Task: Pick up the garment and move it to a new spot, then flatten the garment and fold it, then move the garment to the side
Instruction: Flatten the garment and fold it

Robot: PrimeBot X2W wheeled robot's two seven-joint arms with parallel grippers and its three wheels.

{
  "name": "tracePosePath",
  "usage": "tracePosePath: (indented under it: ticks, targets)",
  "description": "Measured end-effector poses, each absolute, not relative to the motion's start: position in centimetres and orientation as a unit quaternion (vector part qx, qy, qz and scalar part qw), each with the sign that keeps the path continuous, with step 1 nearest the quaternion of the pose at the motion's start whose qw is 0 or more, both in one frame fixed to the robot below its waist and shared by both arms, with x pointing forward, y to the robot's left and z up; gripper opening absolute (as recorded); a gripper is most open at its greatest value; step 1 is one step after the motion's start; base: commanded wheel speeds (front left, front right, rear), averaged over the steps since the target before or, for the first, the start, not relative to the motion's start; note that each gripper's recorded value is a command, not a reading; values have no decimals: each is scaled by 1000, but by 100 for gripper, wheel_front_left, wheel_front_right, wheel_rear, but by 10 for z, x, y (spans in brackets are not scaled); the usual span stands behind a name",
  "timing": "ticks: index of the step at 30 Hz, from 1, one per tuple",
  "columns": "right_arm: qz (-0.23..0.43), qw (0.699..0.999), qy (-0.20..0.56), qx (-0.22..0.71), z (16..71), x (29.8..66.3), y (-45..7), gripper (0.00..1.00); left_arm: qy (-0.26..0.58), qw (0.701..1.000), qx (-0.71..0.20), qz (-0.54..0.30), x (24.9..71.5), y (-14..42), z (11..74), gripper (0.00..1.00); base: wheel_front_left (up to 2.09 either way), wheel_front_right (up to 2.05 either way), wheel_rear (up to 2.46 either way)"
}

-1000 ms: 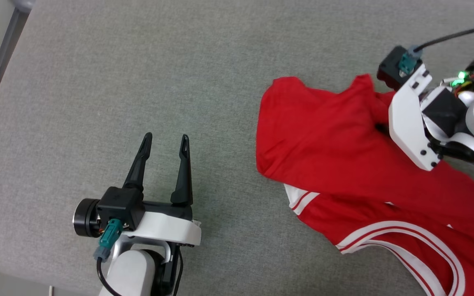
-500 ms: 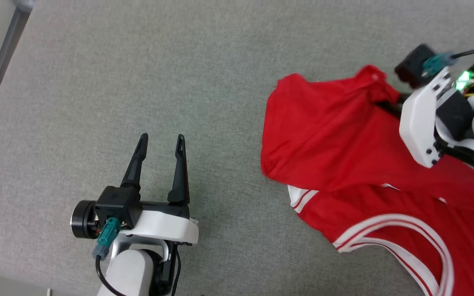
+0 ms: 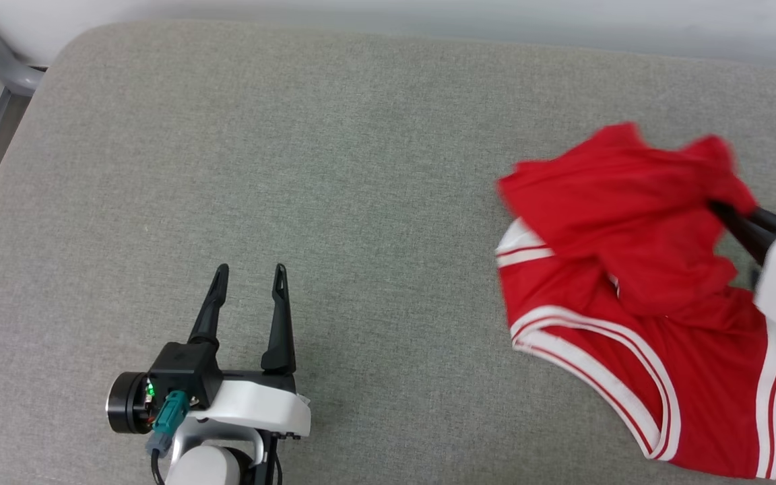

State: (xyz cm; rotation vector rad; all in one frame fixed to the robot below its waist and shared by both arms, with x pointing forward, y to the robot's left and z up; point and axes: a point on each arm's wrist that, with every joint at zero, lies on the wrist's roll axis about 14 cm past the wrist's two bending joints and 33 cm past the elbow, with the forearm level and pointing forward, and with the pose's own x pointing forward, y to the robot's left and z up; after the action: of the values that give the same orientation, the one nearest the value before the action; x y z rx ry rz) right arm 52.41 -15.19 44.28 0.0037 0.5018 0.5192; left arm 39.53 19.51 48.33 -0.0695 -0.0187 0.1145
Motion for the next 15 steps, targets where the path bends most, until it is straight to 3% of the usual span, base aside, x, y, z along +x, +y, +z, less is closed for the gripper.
tracePosePath:
  ticks: [5, 10, 11, 12, 15]
  targets:
    - [152, 942, 299, 21, 401, 512, -209, 0, -8, 998, -34, 51, 394, 193, 482, 100, 0, 0, 0]
    - [119, 940, 318, 37, 381, 499, -216, 0, -10, 998, -30, 48, 394, 193, 484, 100, 0, 0, 0]
    - [114, 943, 309, 41, 383, 500, -216, 39, -11, 998, -28, 47, 394, 192, 485, 100, 0, 0, 0]
    - [110, 948, 297, 41, 386, 500, -218, 100, -12, 999, -28, 45, 394, 192, 486, 100, 0, 0, 0]
    - [96, 971, 215, 36, 415, 509, -225, 100, -20, 999, -22, 37, 392, 189, 491, 100, 0, 0, 0]
